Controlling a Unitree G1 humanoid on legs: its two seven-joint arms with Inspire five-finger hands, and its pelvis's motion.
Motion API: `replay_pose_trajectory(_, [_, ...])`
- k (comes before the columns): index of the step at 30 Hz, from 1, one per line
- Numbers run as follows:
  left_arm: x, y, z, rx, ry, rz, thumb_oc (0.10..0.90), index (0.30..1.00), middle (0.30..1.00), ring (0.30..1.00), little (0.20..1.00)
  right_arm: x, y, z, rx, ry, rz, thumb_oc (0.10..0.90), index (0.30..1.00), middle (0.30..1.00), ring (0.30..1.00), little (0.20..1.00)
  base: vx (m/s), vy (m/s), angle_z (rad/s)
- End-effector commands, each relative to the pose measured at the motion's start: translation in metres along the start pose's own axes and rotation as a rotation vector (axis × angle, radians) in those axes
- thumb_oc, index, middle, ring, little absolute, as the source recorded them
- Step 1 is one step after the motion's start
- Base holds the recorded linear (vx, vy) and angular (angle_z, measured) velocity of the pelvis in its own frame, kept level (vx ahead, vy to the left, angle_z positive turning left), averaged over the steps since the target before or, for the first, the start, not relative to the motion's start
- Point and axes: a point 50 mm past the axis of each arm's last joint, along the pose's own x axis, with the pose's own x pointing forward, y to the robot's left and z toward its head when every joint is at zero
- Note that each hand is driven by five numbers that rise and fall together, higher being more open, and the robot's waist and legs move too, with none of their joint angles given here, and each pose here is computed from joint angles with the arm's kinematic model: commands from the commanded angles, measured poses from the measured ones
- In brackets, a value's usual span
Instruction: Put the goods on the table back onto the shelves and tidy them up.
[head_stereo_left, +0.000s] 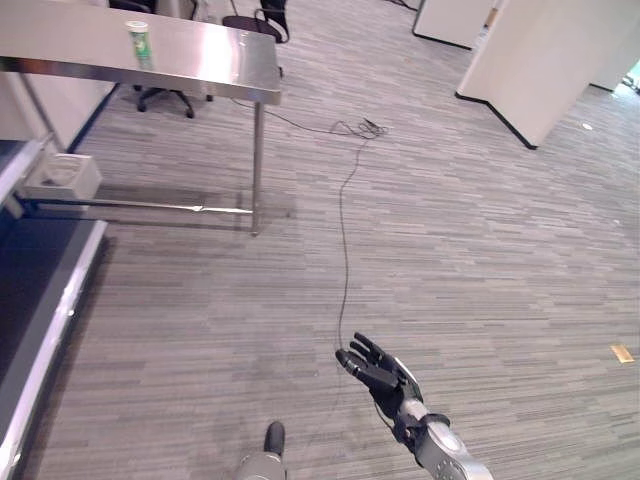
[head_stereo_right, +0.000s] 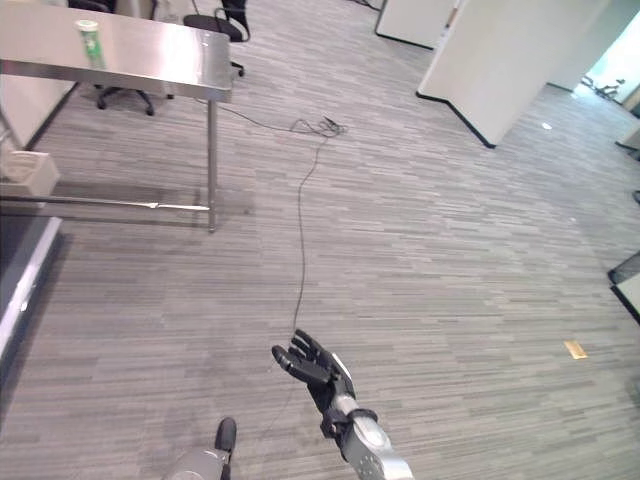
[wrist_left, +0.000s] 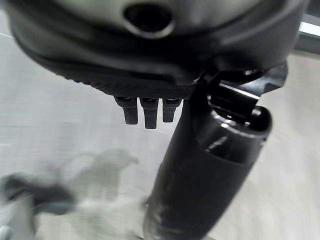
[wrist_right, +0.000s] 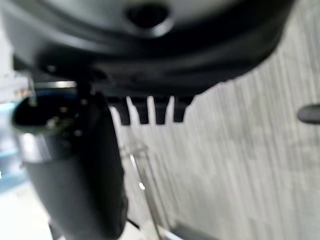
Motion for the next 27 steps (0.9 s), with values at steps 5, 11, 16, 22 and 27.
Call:
replay_pose_trajectory(5, [0.007, 0.003, 0.049, 0.161, -0.167, 0.002, 0.800, 0.900, 0.900, 0.900, 0.900, 0.011, 0.007, 0.069, -0.024, -0.307, 0.058, 0.800, 0.900, 0.900, 0.900, 0.900, 0.47, 0.004, 0.85])
replay_pose_trajectory(11, [0.005, -0.019, 0.054, 0.262, -0.195, -0.066, 0.800, 0.900, 0.900, 0.900, 0.900, 0.001, -0.009, 0.064, -0.093, -0.271, 0.007, 0.800, 0.900, 0.900, 0.900, 0.900, 0.49, -0.018, 1.50])
replay_pose_trajectory(16, [0.003, -0.022, 0.067, 0.317, -0.270, -0.086, 0.800, 0.900, 0.900, 0.900, 0.900, -0.001, -0.013, 0.083, -0.157, -0.310, 0.029, 0.800, 0.900, 0.900, 0.900, 0.900, 0.16, -0.015, 0.66])
replay_pose_trajectory(22, [0.003, -0.023, 0.066, 0.348, -0.273, -0.090, 0.800, 0.900, 0.900, 0.900, 0.900, -0.003, -0.013, 0.096, -0.234, -0.329, 0.057, 0.800, 0.900, 0.900, 0.900, 0.900, 0.16, 0.136, 0.08])
replay_pose_trajectory(27, [0.002, -0.027, 0.066, 0.404, -0.294, -0.107, 0.800, 0.900, 0.900, 0.900, 0.900, 0.001, -0.005, 0.109, -0.270, -0.364, 0.091, 0.800, 0.900, 0.900, 0.900, 0.900, 0.21, 0.369, -0.01])
